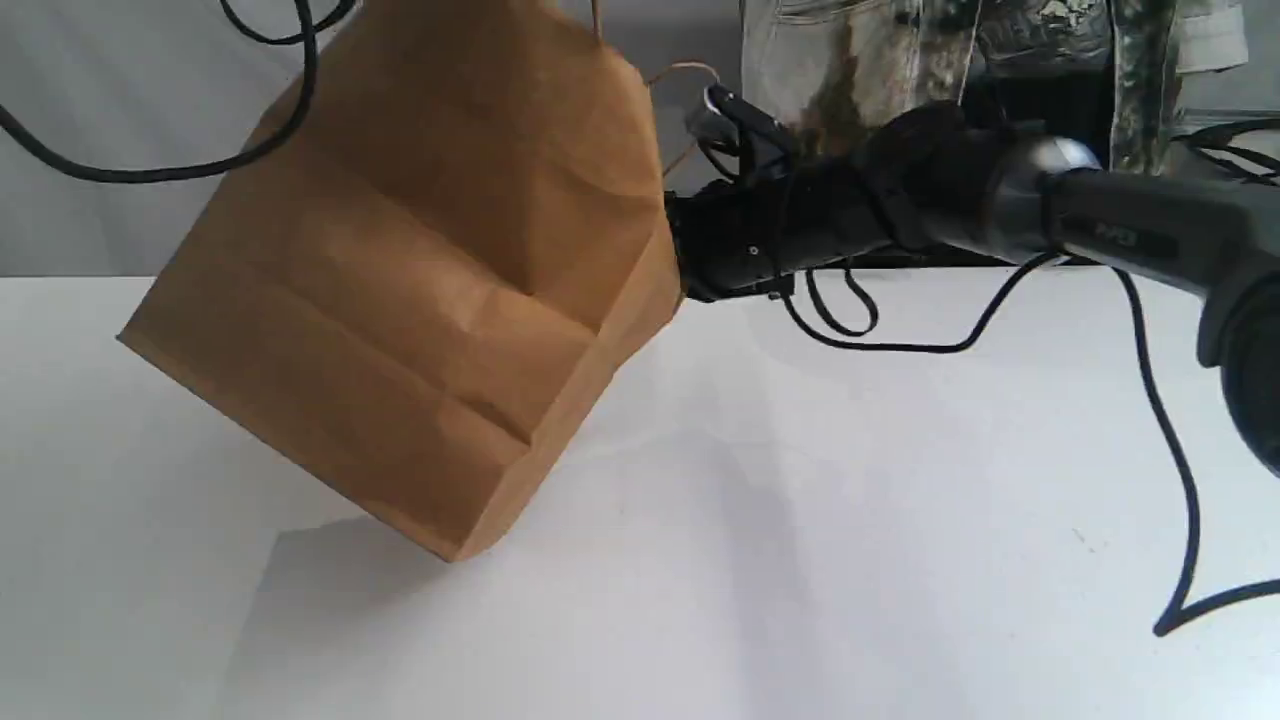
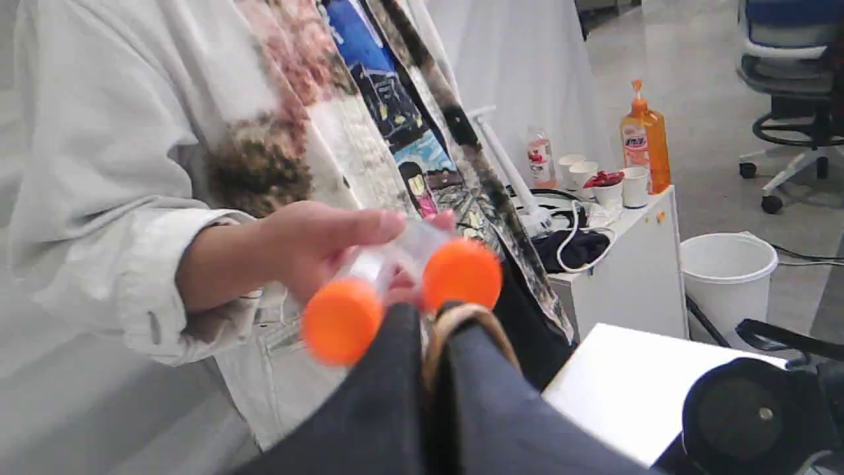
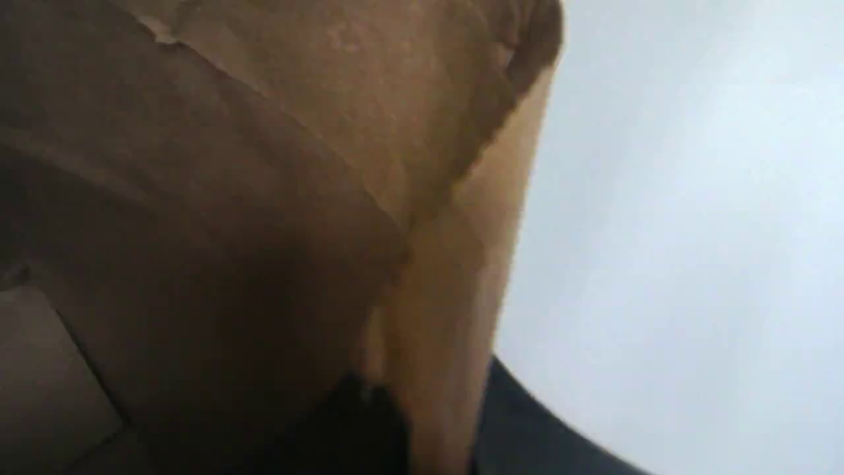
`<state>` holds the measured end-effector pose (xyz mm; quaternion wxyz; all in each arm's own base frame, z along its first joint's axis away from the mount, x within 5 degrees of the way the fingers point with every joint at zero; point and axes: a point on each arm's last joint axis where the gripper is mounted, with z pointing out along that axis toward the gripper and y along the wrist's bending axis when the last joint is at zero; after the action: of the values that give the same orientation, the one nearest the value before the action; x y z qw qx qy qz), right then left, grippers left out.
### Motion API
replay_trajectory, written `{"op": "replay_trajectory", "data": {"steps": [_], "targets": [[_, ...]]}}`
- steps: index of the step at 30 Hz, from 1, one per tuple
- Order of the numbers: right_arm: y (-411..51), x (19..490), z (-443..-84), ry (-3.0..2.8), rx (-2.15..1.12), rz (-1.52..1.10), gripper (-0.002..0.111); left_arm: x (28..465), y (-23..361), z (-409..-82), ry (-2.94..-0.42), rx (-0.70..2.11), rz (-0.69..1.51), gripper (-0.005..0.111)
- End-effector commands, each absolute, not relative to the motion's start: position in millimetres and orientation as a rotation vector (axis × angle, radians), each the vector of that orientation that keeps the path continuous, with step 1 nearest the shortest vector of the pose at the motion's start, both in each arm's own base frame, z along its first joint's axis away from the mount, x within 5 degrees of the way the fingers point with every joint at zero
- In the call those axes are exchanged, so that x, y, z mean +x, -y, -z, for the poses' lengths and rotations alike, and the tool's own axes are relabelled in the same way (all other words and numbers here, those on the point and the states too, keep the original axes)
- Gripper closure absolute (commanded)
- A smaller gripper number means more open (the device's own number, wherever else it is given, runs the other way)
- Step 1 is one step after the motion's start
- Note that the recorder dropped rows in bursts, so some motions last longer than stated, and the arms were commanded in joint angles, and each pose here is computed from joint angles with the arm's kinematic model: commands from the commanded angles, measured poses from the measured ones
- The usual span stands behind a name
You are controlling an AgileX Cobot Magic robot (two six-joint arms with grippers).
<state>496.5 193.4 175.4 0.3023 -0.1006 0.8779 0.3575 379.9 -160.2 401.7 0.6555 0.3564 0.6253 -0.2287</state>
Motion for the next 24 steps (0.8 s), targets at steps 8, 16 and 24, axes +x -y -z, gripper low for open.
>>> {"op": "replay_trajectory", "data": {"steps": [8,16,24], "targets": [[-192.5,496.5,-170.0,-2.316,-0.33,-0.894,0.108,374.9,160.9,-415.3,-1.394,0.766,0.562,0.107],[-190.1,499.0,-172.5,-2.29,-0.349,-0.864,0.108,374.9,160.9,-413.4,-1.413,0.775,0.56,0.107],[-184.2,495.7,-234.7,-2.101,-0.449,-0.737,0.108,361.9,159.3,-396.9,-1.54,0.837,0.617,0.107]]}}
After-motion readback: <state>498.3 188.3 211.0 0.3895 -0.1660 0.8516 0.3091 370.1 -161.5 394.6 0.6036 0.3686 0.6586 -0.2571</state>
